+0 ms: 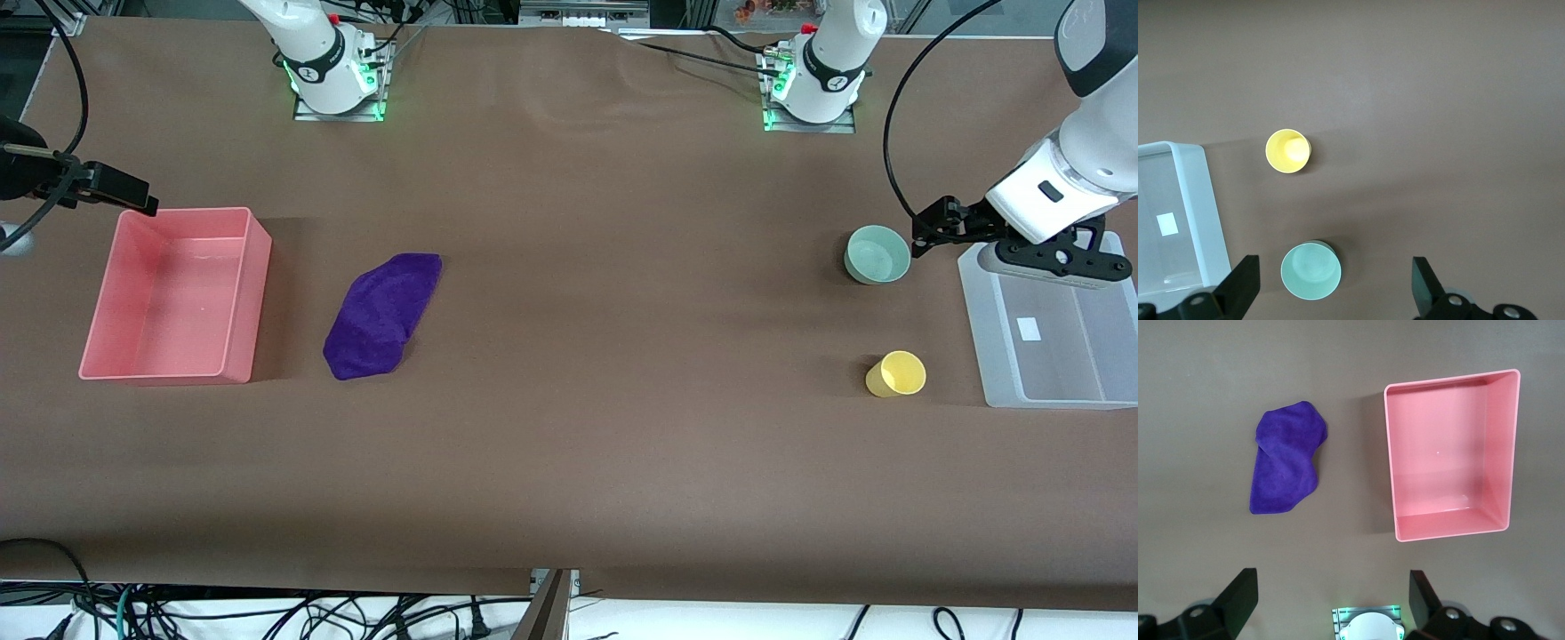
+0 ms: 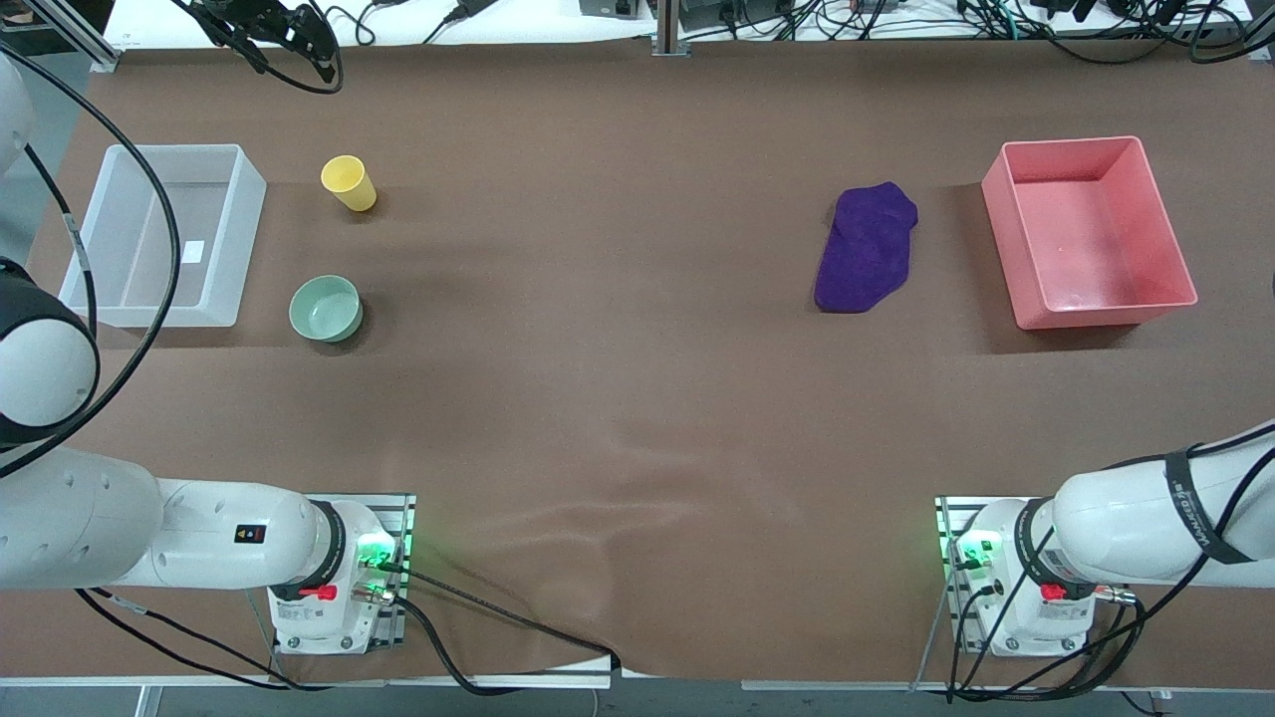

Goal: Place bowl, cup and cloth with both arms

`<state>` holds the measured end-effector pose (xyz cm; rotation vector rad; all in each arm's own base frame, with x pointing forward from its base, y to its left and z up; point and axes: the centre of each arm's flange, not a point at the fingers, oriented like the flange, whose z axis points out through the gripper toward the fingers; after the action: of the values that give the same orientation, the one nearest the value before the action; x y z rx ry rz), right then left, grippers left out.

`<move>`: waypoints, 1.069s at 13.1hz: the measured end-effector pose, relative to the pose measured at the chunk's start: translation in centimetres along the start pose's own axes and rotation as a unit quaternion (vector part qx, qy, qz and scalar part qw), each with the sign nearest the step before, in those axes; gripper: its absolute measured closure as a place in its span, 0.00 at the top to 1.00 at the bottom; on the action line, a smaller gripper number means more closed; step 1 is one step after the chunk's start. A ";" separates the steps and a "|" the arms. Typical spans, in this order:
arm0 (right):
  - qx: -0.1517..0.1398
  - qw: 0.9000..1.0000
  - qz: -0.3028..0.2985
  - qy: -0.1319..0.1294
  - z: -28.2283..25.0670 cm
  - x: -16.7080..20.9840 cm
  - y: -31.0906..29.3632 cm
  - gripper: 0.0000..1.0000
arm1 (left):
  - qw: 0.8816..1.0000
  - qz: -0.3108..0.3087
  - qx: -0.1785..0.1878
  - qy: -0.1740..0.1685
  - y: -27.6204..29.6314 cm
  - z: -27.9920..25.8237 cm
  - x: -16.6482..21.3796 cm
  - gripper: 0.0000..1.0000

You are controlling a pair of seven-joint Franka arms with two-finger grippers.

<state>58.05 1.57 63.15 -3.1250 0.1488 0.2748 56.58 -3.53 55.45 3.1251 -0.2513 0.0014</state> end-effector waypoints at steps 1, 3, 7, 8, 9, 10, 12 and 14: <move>0.000 1.000 0.000 0.000 0.0 0.0 0.0 1.00 | 1.000 0.000 0.000 0.000 0.0 0.0 0.0 1.00; 0.000 1.000 0.001 0.001 0.0 0.0 0.1 1.00 | 1.000 0.000 0.000 -0.003 0.0 0.0 -0.1 1.00; 0.001 1.000 0.003 0.003 0.0 0.1 0.4 1.00 | 1.000 0.000 -0.001 -0.007 0.0 0.1 -0.1 1.00; 0.001 1.000 0.003 0.002 0.1 0.2 0.3 1.00 | 1.000 0.000 -0.001 -0.013 0.0 0.2 -0.3 1.00; 0.000 1.000 0.002 0.000 0.3 0.3 0.2 1.00 | 1.000 0.000 -0.003 -0.026 0.0 0.4 -0.6 1.00; 0.000 1.000 0.002 -0.004 0.8 0.6 0.1 1.00 | 0.999 0.000 -0.004 -0.039 0.1 0.6 -0.9 1.00; -0.002 1.000 -0.001 -0.018 3.4 1.5 -0.2 1.00 | 0.997 0.002 -0.008 -0.078 0.0 1.3 -1.8 1.00; -0.004 0.999 -0.005 -0.038 7.4 2.8 -0.8 1.00 | 0.994 -0.004 -0.011 -0.106 -0.7 2.2 -2.4 1.00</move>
<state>59.57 2.15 55.39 -3.1169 0.1333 0.3957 54.33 -2.44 53.23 3.1043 -0.2367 -0.3319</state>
